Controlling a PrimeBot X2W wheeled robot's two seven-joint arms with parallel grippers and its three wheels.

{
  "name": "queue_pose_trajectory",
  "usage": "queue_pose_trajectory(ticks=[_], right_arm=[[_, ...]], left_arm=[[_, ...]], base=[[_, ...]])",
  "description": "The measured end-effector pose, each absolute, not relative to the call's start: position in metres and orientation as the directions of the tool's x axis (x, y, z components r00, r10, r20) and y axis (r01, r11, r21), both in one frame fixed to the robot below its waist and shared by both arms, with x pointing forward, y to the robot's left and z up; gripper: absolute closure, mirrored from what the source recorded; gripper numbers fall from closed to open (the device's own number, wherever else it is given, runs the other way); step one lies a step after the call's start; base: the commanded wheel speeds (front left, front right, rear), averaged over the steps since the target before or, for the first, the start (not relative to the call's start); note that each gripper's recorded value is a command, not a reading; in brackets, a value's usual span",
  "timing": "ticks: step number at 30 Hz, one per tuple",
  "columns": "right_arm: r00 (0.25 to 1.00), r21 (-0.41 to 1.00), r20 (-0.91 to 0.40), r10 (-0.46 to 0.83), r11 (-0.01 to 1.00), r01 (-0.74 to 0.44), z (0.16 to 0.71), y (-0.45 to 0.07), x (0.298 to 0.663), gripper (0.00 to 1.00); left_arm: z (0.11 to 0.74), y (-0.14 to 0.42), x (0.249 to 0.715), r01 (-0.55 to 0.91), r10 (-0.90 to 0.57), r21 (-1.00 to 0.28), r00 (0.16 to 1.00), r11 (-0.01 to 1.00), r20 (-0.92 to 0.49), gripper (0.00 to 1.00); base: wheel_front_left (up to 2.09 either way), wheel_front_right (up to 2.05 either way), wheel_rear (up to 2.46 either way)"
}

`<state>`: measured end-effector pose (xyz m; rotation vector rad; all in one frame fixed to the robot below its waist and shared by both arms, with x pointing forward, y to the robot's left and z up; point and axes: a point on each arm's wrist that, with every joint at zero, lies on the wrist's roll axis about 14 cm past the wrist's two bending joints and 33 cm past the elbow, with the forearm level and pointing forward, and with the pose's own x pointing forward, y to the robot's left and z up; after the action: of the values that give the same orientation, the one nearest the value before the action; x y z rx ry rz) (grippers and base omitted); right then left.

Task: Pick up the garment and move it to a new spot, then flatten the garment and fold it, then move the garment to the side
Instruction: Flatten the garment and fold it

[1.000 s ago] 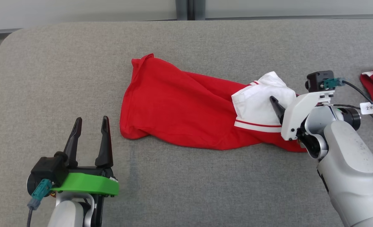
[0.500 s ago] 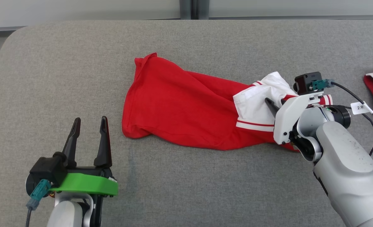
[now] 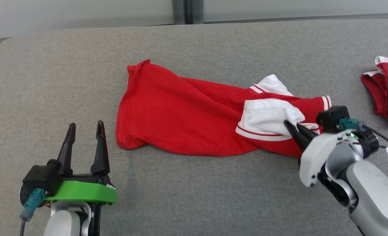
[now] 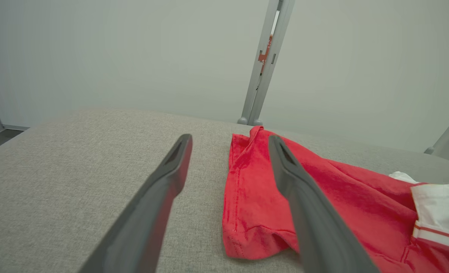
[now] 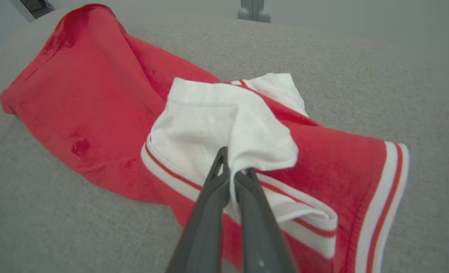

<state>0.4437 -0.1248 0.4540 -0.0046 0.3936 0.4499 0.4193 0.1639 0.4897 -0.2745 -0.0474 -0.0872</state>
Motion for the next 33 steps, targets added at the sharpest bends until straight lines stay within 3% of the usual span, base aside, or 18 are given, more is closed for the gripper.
queue_pose_trajectory(ticks=[3, 4, 5, 10, 13, 20, 24, 33], right_arm=[[0.805, 0.075, -0.427, 0.411, 0.904, -0.422, 0.441, -0.138, 0.416, 1.00], [0.789, 0.085, -0.456, 0.411, 0.903, -0.421, 0.434, -0.139, 0.405, 0.41], [0.773, 0.093, -0.485, 0.410, 0.903, -0.420, 0.428, -0.140, 0.393, 0.00], [0.716, 0.121, -0.561, 0.416, 0.897, -0.426, 0.420, -0.144, 0.357, 0.00], [0.728, 0.114, -0.558, 0.397, 0.906, -0.407, 0.430, -0.155, 0.352, 0.00], [0.867, 0.022, -0.441, 0.233, 0.968, -0.249, 0.473, -0.207, 0.384, 0.00], [0.868, 0.035, -0.460, 0.188, 0.981, -0.193, 0.471, -0.218, 0.399, 0.00], [0.790, 0.131, -0.586, 0.178, 0.984, -0.124, 0.430, -0.215, 0.435, 0.00]], left_arm=[[0.491, 0.159, 0.422, 0.107, -0.092, -0.271, 0.994, 0.957, 0.066, 0.00], [0.492, 0.157, 0.423, 0.112, -0.097, -0.273, 0.993, 0.956, 0.068, 0.00], [0.492, 0.155, 0.424, 0.117, -0.101, -0.273, 0.992, 0.955, 0.069, 0.00], [0.494, 0.147, 0.426, 0.139, -0.123, -0.275, 0.990, 0.951, 0.075, 0.00], [0.495, 0.144, 0.427, 0.147, -0.131, -0.275, 0.988, 0.950, 0.078, 0.00], [0.495, 0.142, 0.426, 0.153, -0.136, -0.276, 0.987, 0.949, 0.079, 0.00], [0.493, 0.144, 0.425, 0.148, -0.133, -0.277, 0.988, 0.949, 0.074, 0.00], [0.485, 0.152, 0.425, 0.125, -0.115, -0.271, 0.992, 0.954, 0.051, 0.00]], base=[[0.00, 0.00, 0.00], [0.00, 0.00, 0.00], [0.00, 0.00, 0.00], [0.00, 0.00, 0.00], [0.00, 0.00, 0.00], [0.00, 0.00, 0.00], [0.00, 0.00, 0.00], [0.00, 0.00, 0.00]])
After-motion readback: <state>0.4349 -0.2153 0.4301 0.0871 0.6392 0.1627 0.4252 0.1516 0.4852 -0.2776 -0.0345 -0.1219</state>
